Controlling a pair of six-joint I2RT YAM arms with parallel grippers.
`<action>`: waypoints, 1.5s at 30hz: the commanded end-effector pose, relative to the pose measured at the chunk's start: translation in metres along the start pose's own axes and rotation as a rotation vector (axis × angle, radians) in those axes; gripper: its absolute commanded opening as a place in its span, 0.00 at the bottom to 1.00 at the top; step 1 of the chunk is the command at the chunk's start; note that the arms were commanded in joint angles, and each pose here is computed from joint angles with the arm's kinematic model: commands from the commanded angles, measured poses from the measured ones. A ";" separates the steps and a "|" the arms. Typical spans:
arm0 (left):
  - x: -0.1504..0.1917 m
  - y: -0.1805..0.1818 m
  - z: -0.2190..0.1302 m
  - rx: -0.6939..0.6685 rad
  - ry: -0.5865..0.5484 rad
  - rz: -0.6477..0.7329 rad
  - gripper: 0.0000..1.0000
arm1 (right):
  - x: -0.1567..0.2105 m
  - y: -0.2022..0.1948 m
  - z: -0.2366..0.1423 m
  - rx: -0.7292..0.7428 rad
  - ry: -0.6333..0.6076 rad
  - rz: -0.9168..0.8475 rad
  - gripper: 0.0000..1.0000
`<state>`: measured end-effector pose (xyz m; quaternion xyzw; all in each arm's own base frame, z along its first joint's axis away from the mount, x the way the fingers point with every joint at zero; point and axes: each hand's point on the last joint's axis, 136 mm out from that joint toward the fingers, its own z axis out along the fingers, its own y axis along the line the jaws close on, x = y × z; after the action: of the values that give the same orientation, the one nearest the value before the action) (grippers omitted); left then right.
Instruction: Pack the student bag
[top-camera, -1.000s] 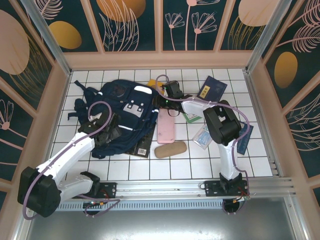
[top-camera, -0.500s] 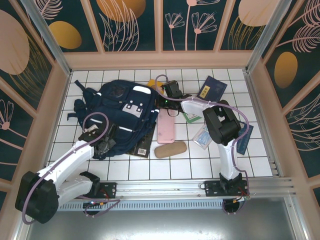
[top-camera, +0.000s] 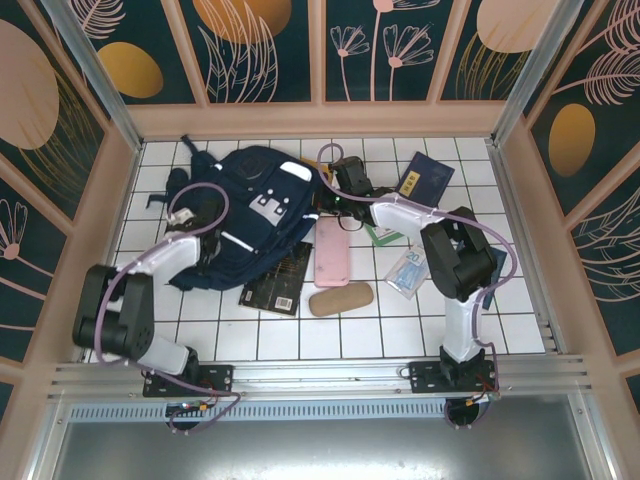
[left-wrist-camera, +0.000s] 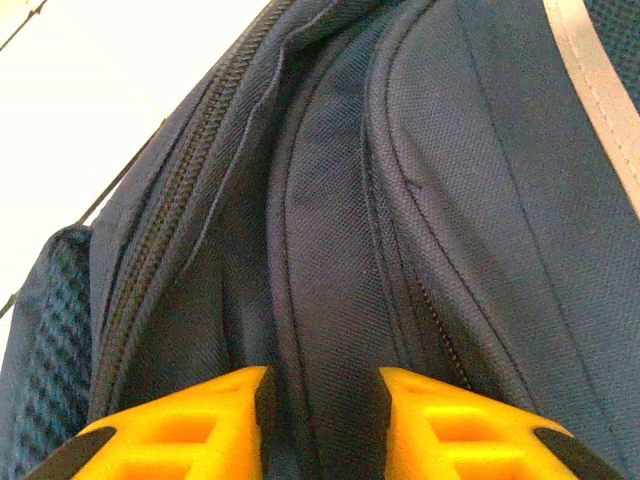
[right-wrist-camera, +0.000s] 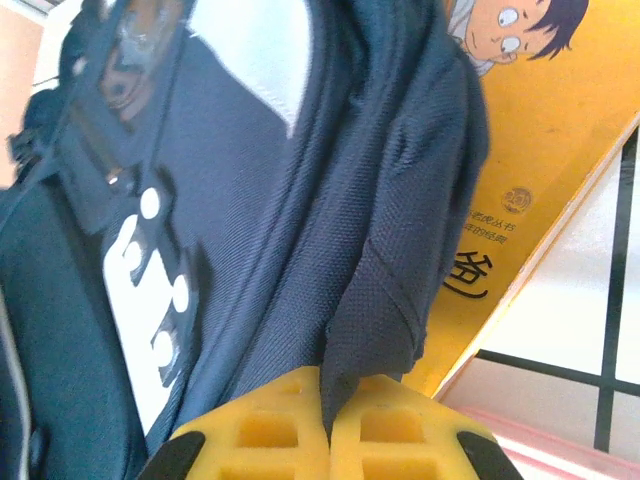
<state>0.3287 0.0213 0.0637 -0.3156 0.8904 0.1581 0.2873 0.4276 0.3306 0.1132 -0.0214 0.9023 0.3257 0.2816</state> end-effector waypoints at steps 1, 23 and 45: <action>-0.042 -0.031 0.014 0.001 -0.111 0.036 0.34 | 0.001 0.046 -0.031 -0.123 0.000 -0.015 0.00; -0.015 -0.085 -0.092 0.503 -0.079 0.069 0.63 | 0.023 0.020 0.056 -0.018 0.084 0.037 0.00; 0.102 -0.150 -0.077 0.519 0.040 0.335 0.45 | 0.034 0.026 0.053 -0.025 0.107 0.051 0.00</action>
<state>0.3209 -0.1771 0.0446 -0.0845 0.9481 -0.0591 0.3008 0.4379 0.3696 0.0738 0.0004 0.9132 0.3240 0.2472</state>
